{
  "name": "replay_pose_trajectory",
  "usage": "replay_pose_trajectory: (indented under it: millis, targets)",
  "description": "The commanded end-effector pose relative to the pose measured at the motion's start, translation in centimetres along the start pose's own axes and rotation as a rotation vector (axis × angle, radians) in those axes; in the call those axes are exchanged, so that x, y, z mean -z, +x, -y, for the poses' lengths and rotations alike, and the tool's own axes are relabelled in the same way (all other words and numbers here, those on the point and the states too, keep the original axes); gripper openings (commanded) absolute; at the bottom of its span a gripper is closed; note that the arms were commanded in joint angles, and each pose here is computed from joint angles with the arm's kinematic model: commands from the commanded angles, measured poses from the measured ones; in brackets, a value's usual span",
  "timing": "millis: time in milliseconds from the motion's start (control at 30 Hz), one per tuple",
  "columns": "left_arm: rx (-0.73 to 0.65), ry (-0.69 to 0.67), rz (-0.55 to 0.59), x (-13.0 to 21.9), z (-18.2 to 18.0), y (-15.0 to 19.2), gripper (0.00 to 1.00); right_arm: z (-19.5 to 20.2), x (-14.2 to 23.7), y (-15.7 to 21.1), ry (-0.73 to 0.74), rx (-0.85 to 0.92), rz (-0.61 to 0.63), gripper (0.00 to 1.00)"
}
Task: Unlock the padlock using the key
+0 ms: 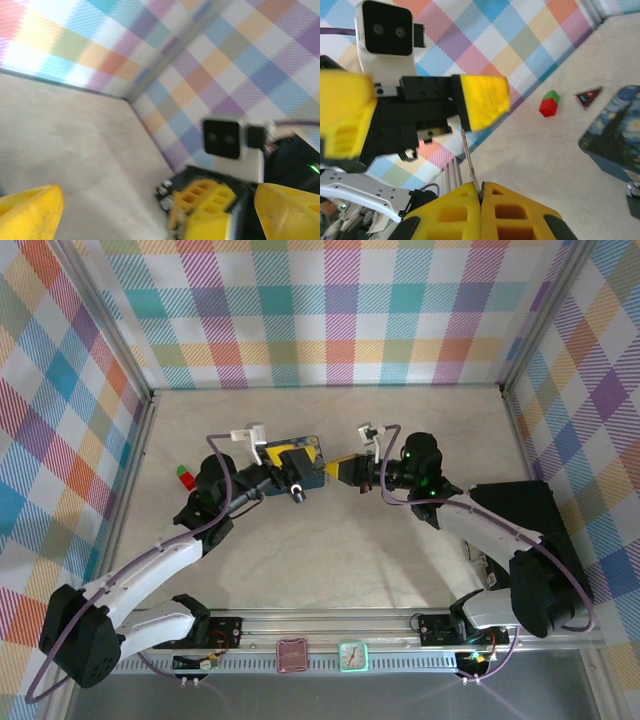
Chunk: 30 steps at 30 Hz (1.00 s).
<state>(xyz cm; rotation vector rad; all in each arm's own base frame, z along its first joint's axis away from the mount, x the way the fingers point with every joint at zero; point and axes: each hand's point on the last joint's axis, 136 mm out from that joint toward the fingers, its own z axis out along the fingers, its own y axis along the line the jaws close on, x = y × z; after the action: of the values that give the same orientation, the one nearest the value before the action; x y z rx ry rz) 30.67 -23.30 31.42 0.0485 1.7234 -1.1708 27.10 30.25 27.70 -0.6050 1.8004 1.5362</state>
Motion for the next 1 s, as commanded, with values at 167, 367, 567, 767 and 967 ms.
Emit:
replay_pose_trajectory:
  millis: [167,367,567,767,967]
  targets:
    - [0.059,-0.326,-0.178,1.0,-10.2,6.0,0.88,6.7,3.3,4.8,0.399,-0.075,-0.089,0.00]
    - [0.056,-0.416,-0.267,0.4,-14.5,10.0,0.74,8.8,5.0,7.9,0.515,-0.129,-0.132,0.00]
    - [0.077,-0.445,-0.334,-1.5,-17.4,13.1,0.65,9.2,5.6,8.7,0.542,-0.138,-0.129,0.00]
    - [-0.010,-0.497,-0.308,-3.5,-19.6,14.5,0.64,9.2,5.0,8.3,0.507,-0.134,-0.114,0.00]
    - [-0.030,-0.536,-0.288,-5.2,-21.2,15.9,0.59,9.2,4.6,8.1,0.489,-0.139,-0.107,0.00]
